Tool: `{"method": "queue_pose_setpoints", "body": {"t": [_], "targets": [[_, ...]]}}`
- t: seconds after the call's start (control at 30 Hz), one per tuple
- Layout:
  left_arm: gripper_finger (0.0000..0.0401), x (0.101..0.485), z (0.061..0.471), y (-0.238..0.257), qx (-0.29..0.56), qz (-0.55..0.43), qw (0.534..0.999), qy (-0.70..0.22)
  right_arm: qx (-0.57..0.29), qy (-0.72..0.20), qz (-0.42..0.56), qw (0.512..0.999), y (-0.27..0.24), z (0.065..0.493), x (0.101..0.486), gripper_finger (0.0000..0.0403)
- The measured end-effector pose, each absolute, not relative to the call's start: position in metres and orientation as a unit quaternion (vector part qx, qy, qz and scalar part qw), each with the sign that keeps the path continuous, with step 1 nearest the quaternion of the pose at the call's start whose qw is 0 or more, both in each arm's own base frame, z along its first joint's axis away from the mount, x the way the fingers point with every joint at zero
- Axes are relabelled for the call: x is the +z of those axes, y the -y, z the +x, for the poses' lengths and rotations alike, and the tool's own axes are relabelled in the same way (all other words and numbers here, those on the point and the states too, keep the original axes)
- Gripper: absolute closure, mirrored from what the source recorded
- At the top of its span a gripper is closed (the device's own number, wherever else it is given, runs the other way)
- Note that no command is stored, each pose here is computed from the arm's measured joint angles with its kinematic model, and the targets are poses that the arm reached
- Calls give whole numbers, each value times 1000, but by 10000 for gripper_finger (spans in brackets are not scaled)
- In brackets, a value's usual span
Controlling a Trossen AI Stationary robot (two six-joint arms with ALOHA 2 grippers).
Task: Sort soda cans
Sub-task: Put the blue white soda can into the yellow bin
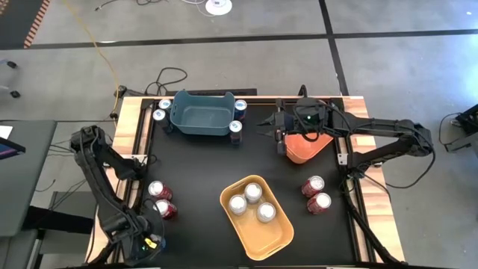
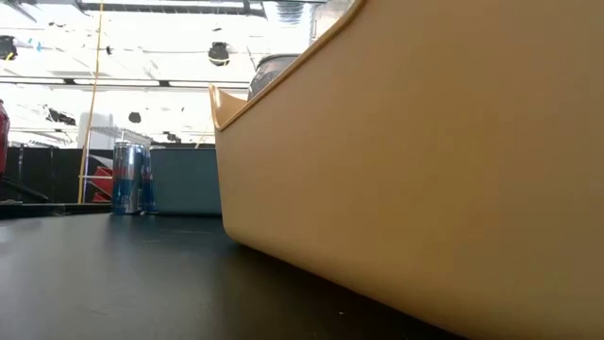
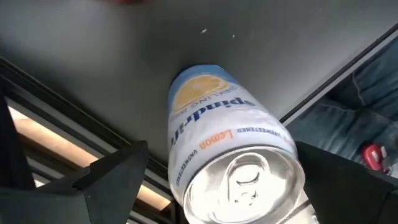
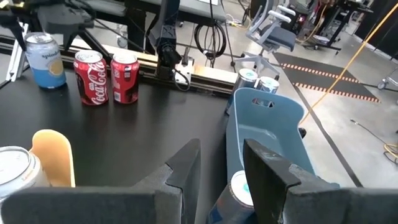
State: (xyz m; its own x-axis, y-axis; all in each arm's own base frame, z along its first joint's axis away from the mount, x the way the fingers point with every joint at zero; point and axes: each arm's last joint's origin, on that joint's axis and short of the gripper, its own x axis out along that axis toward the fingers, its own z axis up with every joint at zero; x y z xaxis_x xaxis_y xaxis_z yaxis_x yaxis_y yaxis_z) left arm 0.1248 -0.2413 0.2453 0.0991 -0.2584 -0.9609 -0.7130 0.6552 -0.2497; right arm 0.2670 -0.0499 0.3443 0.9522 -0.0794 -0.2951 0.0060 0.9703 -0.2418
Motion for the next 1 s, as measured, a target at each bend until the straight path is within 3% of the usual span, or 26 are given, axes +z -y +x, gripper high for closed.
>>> {"method": "queue_pose_setpoints", "body": {"t": [0.2,0.47,0.77,1.0], "targets": [[24,241,122,238,185,-353,640,-657,-23,-149,-115,982,50,267,345,271],[117,241,122,238,177,-346,633,-669,-23,-150,-113,982,50,267,345,299],[117,246,142,223,156,-294,668,-666,-18,-126,-117,985,46,269,349,326],[117,304,165,216,107,-294,716,-624,-2,-134,-134,982,39,270,348,333]]}}
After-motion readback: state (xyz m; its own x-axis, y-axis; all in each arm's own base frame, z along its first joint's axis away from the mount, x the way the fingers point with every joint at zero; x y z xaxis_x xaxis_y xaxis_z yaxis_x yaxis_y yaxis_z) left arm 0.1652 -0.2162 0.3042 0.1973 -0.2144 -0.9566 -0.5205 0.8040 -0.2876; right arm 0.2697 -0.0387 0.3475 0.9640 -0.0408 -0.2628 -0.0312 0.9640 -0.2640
